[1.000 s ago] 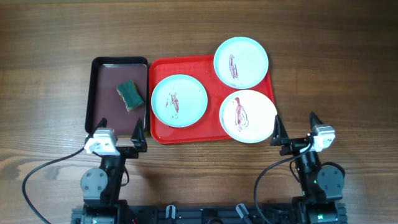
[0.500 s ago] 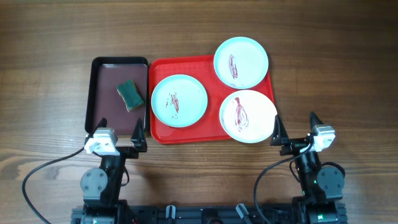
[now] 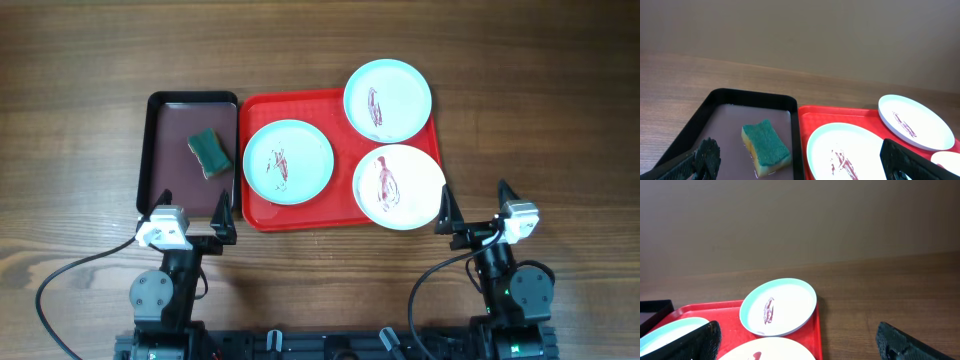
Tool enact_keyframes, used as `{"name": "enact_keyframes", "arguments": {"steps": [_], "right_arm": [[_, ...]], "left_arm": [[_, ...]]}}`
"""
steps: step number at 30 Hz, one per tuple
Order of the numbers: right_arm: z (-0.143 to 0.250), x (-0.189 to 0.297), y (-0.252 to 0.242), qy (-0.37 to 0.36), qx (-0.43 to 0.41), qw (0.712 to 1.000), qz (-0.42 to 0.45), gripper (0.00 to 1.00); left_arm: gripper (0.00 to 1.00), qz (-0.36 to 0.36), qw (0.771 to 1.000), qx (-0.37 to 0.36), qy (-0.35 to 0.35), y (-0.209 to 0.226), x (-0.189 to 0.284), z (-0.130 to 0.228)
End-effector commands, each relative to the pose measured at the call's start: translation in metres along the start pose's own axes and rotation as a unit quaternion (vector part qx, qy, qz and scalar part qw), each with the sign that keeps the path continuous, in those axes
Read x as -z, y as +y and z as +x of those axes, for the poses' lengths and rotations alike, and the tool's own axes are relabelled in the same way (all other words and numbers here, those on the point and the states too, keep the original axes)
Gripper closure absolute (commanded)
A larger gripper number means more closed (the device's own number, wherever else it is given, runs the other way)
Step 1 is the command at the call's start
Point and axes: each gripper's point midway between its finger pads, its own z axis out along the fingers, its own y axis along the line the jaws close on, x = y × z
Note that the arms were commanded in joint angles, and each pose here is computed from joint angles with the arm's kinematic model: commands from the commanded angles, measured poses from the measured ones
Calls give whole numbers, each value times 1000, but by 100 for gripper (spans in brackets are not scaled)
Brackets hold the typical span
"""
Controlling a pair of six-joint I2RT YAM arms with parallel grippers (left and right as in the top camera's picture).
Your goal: Clean dirty plates on tray and stack at the side
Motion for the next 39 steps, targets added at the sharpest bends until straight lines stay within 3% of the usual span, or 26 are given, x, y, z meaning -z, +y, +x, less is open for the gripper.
{"name": "enact_keyframes", "arguments": {"steps": [1, 30, 35, 39], "right_arm": [[-2, 0, 0, -5, 9, 1000, 1, 0], [-5, 0, -1, -11, 9, 1000, 5, 0], [-2, 2, 25, -1, 6, 997, -72, 0], [-10, 3, 28, -15, 25, 997, -77, 1]], "left_arm": [[0, -6, 1000, -3, -1, 2, 0, 2], [0, -2, 1000, -2, -1, 1, 0, 2], [0, 33, 999, -3, 3, -11, 0, 3], [0, 46, 999, -3, 7, -16, 0, 3]]}}
